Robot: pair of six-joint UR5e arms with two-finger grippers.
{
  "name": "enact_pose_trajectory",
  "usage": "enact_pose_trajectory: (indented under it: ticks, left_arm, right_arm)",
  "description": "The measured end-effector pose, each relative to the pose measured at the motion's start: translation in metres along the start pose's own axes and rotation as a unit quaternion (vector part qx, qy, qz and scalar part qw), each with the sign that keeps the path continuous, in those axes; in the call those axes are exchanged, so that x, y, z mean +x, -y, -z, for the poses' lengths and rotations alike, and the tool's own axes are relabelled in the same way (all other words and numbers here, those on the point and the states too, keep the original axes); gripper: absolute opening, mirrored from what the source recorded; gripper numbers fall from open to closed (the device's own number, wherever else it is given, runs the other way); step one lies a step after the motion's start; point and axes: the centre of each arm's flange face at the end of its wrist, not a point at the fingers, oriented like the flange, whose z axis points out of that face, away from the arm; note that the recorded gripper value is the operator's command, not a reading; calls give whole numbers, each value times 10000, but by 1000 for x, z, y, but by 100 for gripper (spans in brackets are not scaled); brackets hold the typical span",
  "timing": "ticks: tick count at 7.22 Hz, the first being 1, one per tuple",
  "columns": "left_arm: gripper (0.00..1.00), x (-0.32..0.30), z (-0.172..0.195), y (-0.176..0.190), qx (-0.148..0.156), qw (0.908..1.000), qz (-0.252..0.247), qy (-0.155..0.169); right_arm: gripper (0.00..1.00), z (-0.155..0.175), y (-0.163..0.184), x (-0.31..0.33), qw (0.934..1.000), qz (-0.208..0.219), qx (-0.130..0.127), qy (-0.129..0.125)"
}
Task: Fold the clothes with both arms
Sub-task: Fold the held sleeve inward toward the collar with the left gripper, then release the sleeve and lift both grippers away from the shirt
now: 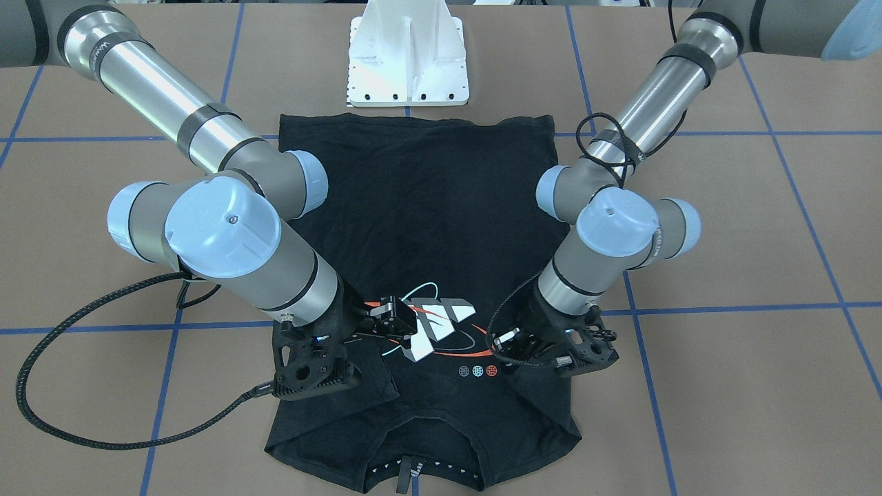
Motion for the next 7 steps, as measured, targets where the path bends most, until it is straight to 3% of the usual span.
enact_pose_trajectory:
  ticks: [7]
  left_arm:
    - [0, 23, 1, 3, 144, 9996, 137, -189]
  right_arm:
    - [99, 14, 2, 107, 9994, 269, -202, -90]
